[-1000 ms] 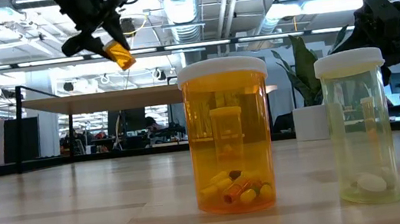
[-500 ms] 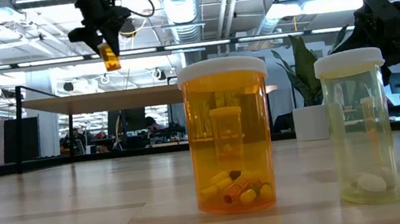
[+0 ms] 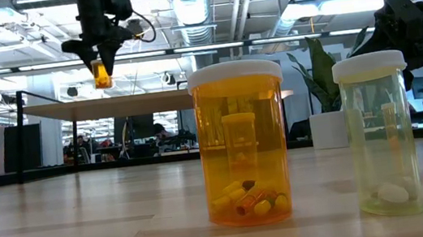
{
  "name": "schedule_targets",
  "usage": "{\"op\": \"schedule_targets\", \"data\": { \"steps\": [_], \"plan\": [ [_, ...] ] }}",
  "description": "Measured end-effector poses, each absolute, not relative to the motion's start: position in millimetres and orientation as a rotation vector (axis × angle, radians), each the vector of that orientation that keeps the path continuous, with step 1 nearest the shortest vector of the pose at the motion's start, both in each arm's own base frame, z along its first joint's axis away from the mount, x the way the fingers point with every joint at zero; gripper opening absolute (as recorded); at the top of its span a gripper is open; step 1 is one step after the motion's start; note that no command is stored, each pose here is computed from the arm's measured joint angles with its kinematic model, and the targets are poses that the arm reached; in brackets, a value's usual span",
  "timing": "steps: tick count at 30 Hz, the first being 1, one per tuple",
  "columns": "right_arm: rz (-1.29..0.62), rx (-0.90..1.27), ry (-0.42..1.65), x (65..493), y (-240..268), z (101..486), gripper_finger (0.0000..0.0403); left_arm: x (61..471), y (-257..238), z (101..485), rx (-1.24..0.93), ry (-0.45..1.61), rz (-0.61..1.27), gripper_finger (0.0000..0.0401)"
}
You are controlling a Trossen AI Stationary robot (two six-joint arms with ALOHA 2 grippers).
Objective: Pick and place medicine bottles onto shelf by color
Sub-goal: Put the top left large orange pill bottle on the shelf
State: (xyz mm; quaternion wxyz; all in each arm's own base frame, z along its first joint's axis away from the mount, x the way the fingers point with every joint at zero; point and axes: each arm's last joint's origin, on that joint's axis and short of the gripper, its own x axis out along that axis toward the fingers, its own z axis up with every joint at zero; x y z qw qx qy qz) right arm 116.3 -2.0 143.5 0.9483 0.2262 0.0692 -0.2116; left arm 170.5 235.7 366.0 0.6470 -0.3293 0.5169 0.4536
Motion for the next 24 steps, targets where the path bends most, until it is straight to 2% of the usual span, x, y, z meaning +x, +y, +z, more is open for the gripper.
{"op": "schedule_targets", "data": {
  "steps": [17,24],
  "plan": [
    [-0.43,0.46,0.141,116,-2,144,0.0256,156,256,329,-0.892,1.129,1.186,0.019],
    [-0.431,0.461,0.14,116,-2,144,0.0256,150,260,318,-0.945,1.121,1.167,0.019]
  ]
}}
